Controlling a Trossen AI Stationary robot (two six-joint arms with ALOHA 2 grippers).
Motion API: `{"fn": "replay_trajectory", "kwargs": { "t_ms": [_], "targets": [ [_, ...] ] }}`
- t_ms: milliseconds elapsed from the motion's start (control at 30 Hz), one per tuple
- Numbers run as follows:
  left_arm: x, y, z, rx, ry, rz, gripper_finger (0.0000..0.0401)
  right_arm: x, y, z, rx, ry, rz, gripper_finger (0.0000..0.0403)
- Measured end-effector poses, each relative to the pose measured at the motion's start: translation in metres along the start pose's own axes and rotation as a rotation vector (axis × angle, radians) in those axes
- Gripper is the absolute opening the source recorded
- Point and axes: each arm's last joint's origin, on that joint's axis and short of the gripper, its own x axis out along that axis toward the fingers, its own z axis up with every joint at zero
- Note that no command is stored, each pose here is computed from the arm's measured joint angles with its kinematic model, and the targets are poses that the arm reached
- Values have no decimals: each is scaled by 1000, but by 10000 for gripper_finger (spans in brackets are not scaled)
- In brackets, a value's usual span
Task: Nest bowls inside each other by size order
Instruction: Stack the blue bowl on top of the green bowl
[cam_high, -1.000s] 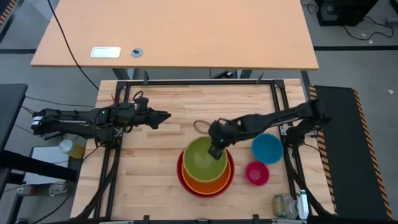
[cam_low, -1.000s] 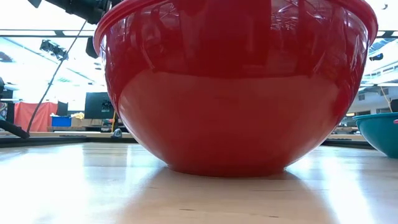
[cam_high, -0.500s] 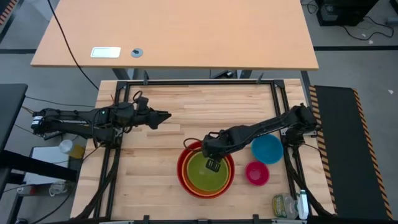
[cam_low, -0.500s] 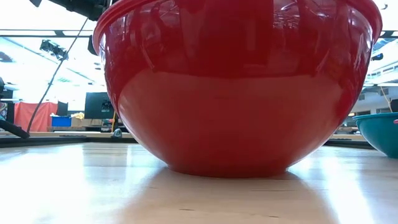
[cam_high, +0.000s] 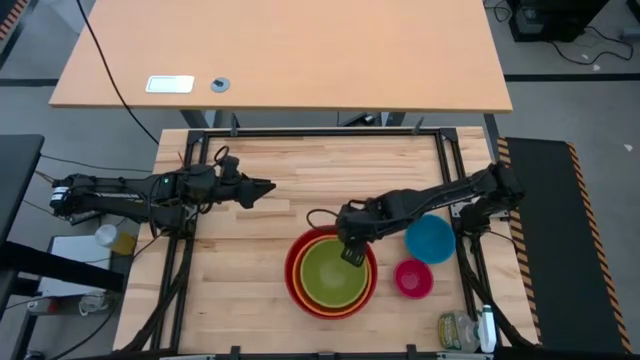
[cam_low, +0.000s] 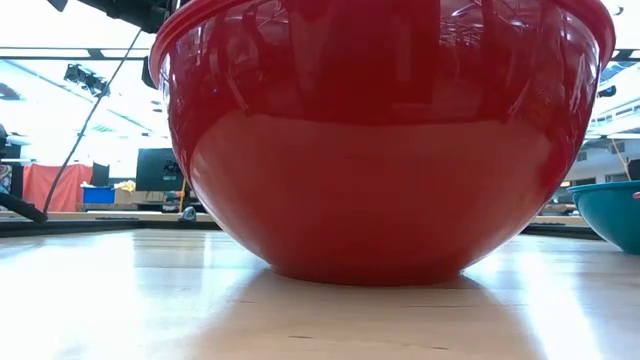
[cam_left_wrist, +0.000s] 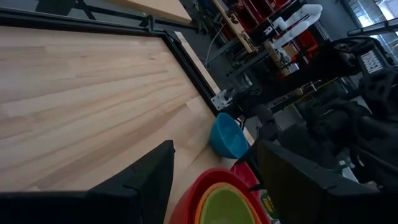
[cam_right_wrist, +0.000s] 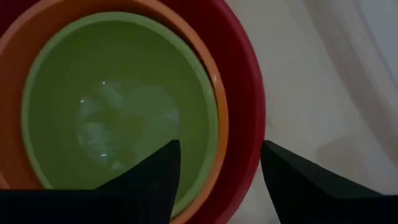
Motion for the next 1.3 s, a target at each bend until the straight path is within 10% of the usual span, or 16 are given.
{"fn": "replay_trajectory", "kwargs": {
  "t_ms": [333, 700, 1300],
  "targets": [
    [0, 0, 0, 0, 0, 0, 233, 19, 21, -18, -249, -152, -71, 221],
    [0, 0, -1, 1, 13, -6, 233, -9, 2, -26, -152, -69, -41, 215],
    [0, 0, 0, 20, 12, -6, 233, -4, -105, -115, 4, 335, -248, 188]
  ]
}}
